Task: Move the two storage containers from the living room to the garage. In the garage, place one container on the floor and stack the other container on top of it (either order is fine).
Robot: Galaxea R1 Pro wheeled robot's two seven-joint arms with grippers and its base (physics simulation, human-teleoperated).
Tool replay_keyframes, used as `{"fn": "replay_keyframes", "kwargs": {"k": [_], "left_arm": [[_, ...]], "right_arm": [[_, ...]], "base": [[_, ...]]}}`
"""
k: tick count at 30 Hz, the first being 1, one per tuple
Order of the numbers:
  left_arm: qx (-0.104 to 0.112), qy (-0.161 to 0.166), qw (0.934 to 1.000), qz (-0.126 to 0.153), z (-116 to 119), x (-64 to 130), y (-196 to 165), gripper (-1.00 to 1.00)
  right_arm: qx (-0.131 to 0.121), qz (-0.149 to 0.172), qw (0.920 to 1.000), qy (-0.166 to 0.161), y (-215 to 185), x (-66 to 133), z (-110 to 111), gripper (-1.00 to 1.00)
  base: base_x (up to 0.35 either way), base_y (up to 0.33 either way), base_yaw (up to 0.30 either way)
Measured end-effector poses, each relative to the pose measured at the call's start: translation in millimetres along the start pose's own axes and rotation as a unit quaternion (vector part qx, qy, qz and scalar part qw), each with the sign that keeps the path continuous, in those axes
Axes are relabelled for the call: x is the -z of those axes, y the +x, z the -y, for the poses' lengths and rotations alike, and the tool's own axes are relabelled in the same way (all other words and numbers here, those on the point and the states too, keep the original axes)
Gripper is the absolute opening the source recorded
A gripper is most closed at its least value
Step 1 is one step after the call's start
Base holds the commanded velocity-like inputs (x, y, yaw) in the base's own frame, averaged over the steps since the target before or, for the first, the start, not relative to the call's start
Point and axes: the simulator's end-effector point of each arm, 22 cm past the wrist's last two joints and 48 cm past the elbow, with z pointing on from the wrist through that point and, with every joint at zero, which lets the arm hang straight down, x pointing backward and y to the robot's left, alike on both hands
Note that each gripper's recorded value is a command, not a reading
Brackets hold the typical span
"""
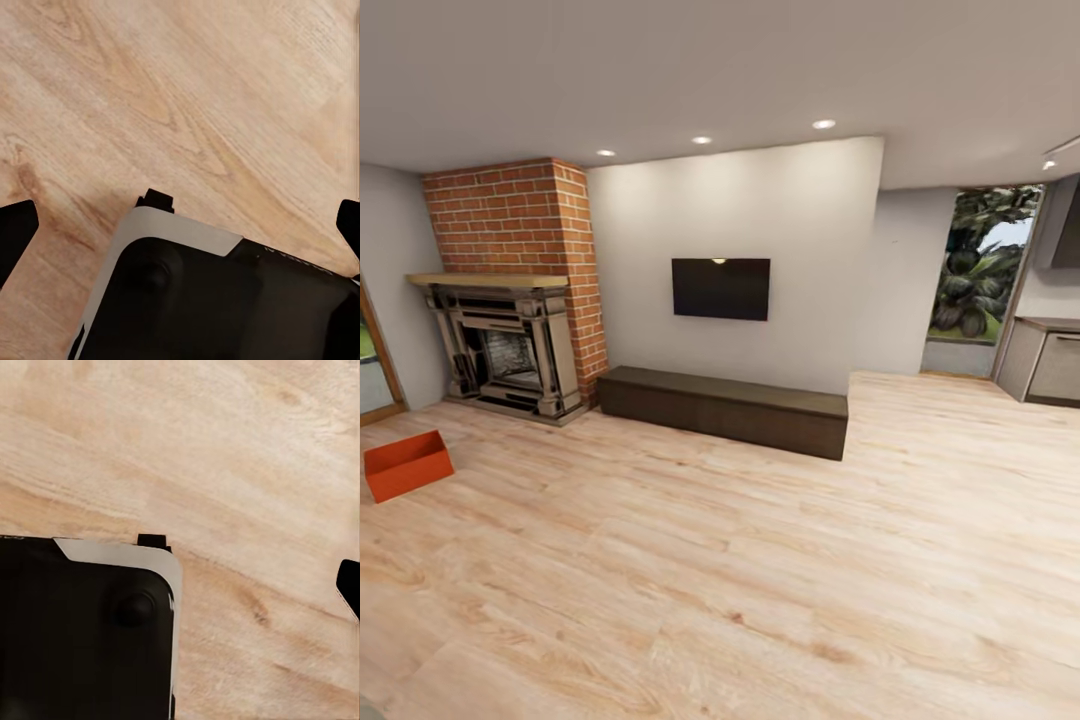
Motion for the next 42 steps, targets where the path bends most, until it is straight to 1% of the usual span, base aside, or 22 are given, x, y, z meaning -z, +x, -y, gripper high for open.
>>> {"fn": "replay_keyframes", "kwargs": {"k": [7, 11, 42], "left_arm": [[0.000, 0.000, 1.0000, 0.000, 0.1, 0.0, -0.2, 1.00], [0.000, 0.000, 1.0000, 0.000, 0.0, 0.0, -0.1, 1.00], [0.000, 0.000, 1.0000, 0.000, 0.0, 0.0, -0.2, 1.00]], "right_arm": [[0.000, 0.000, 1.0000, 0.000, 0.0, 0.0, 0.1, 1.00], [-0.001, -0.001, 1.0000, 0.000, 0.4, 0.0, 0.1, 1.00], [0.001, -0.002, 1.0000, 0.000, 0.6, 0.0, 0.0, 1.00]], "base": [[0.326, 0.000, 0.013], [0.326, 0.000, 0.163], [0.326, 0.000, 0.264]]}}
